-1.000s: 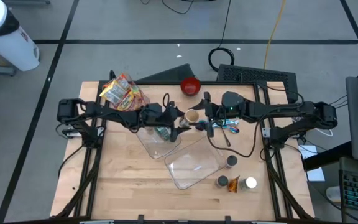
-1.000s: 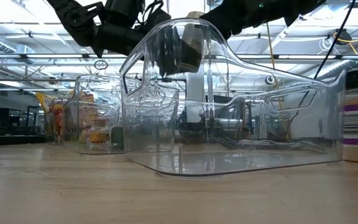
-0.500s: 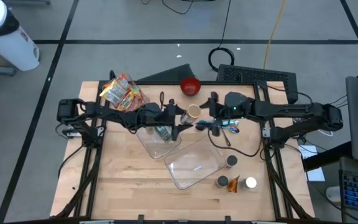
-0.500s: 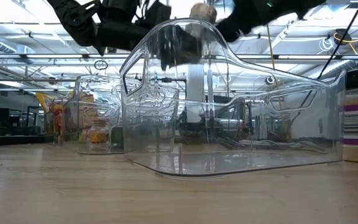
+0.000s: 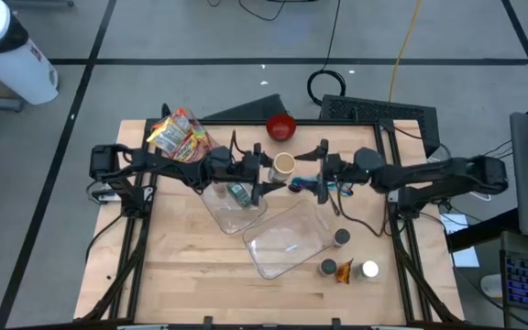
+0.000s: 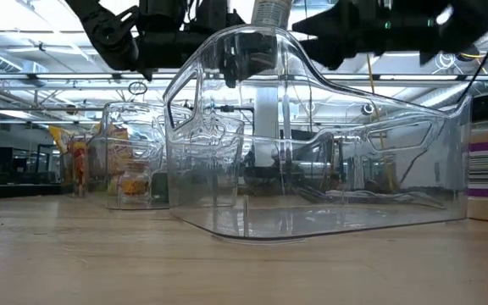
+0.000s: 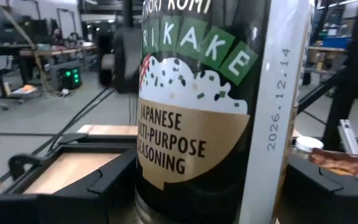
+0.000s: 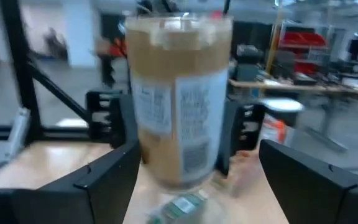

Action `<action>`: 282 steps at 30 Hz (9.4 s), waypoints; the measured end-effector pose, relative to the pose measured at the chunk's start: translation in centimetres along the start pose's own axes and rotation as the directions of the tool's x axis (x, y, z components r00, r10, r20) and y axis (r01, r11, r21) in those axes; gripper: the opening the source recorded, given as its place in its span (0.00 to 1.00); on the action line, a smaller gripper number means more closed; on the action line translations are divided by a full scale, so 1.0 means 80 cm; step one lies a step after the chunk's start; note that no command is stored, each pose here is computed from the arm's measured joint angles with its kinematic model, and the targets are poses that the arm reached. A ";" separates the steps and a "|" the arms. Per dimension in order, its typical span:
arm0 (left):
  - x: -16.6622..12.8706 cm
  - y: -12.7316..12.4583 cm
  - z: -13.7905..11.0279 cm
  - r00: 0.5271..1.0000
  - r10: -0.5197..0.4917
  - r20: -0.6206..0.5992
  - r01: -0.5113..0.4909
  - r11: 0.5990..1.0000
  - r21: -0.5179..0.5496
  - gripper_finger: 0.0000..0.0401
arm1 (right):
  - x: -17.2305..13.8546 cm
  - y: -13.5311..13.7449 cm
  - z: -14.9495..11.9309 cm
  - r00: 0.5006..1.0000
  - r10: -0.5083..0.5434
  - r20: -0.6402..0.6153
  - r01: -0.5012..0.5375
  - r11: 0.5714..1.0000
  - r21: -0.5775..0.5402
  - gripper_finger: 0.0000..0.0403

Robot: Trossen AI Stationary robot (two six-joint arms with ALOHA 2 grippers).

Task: Pick & Place Food Item
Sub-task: Put the gold seasoning bottle into the middle transparent bin, then put the purple seasoning bottle into the middle transparent bin

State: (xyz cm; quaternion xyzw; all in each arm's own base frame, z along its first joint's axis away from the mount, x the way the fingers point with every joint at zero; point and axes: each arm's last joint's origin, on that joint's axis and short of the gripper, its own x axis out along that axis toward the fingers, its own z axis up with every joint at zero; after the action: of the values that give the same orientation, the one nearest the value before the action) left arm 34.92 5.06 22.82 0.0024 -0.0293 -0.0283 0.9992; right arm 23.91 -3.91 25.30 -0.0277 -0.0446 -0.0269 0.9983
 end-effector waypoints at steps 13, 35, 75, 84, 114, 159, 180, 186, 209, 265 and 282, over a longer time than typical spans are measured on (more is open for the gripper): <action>0.003 -0.004 -0.008 1.000 -0.012 -0.028 0.012 1.000 -0.004 0.71 | 0.068 -0.002 -0.026 0.996 0.077 0.042 -0.079 0.995 0.061 0.83; -0.050 -0.009 0.049 0.955 0.112 -0.273 -0.149 0.982 -0.116 0.89 | 0.043 0.000 -0.012 0.975 0.081 -0.206 -0.070 0.996 0.058 0.65; 0.044 -0.012 0.116 0.762 0.028 -0.647 0.012 0.998 0.058 0.70 | 0.083 0.009 -0.037 0.935 0.119 -0.333 -0.107 0.993 0.054 0.65; 0.040 -0.021 0.130 0.790 0.040 -0.612 -0.019 0.999 0.042 0.68 | 0.081 0.010 -0.035 0.930 0.127 -0.345 -0.117 0.992 0.050 0.70; -0.176 -0.094 -0.016 0.704 0.281 -0.652 -0.398 0.917 -0.035 0.68 | -0.001 0.007 0.021 0.951 0.097 -0.292 -0.106 0.994 -0.014 0.85; -0.193 -0.088 -0.020 0.588 0.422 -0.691 -0.567 0.824 0.021 0.72 | -0.004 0.008 0.016 0.936 0.101 -0.338 -0.093 0.995 0.039 0.84; -0.188 -0.083 0.049 0.735 0.435 -0.520 -0.489 0.871 0.037 0.94 | -0.071 0.040 0.063 0.911 0.300 -0.282 -0.259 0.950 0.174 0.84; -0.190 -0.080 0.046 0.716 0.445 -0.538 -0.518 0.855 0.018 0.94 | -0.069 0.044 0.062 0.905 0.314 -0.286 -0.281 0.947 0.154 0.84; -0.160 -0.057 -0.037 0.461 0.254 -0.850 -0.386 0.920 0.066 0.94 | -0.033 0.043 0.040 0.913 0.259 -0.315 -0.243 0.966 0.091 0.83; -0.146 -0.045 0.045 0.843 0.333 -0.423 -0.396 0.915 -0.069 0.94 | -0.174 0.140 -0.139 0.513 0.332 -0.792 -0.022 0.927 0.375 0.81; -0.146 -0.044 0.045 0.843 0.340 -0.417 -0.402 0.913 -0.069 0.94 | -0.178 0.138 -0.162 0.692 0.394 -0.606 -0.171 0.904 0.392 0.81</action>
State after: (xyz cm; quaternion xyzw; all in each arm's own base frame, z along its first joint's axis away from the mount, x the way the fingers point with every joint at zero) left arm 22.84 2.17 25.73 -0.0746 0.1757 0.1648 0.9677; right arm 11.51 7.08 10.56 0.1320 0.3196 0.1279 0.9296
